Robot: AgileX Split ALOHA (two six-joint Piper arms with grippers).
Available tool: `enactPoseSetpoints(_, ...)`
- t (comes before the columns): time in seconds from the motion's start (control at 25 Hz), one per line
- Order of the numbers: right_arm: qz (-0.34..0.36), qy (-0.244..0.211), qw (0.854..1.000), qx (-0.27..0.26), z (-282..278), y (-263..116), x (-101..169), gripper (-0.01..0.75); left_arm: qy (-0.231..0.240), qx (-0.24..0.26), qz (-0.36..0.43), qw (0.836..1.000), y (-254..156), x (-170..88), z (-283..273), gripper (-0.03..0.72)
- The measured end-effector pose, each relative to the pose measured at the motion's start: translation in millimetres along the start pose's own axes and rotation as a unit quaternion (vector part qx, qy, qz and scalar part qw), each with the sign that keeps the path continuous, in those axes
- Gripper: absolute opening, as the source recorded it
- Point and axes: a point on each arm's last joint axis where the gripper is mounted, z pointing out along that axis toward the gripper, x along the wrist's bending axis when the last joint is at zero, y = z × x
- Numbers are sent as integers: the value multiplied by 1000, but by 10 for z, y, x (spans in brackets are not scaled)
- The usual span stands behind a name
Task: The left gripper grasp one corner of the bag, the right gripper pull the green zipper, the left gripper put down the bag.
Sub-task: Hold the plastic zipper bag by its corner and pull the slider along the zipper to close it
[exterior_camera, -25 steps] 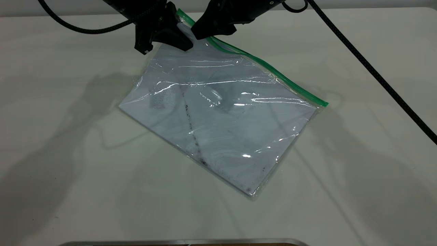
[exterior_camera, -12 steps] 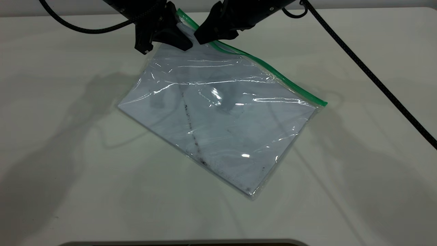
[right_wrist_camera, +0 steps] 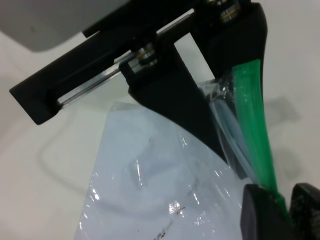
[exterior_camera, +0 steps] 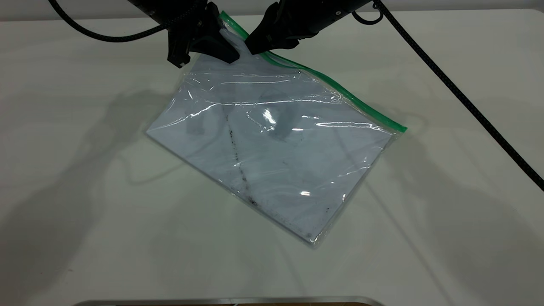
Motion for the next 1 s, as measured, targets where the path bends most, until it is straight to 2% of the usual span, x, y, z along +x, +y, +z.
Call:
enactPoseSetpoints(0.16,-3,-2,1000,1,0,-2,-3,42,0,0,0,1000,0,0,0,67)
enactPoseSetpoints(0.72,-8,-25,1000,4,-17,0,-72,38,24,-8,-16,1000,6,46,-21,52)
enactPoseSetpoints(1.0,16,-25,1000,1,-29,-102,-189,37,30,-55,-65,996,-77,84,-150,51)
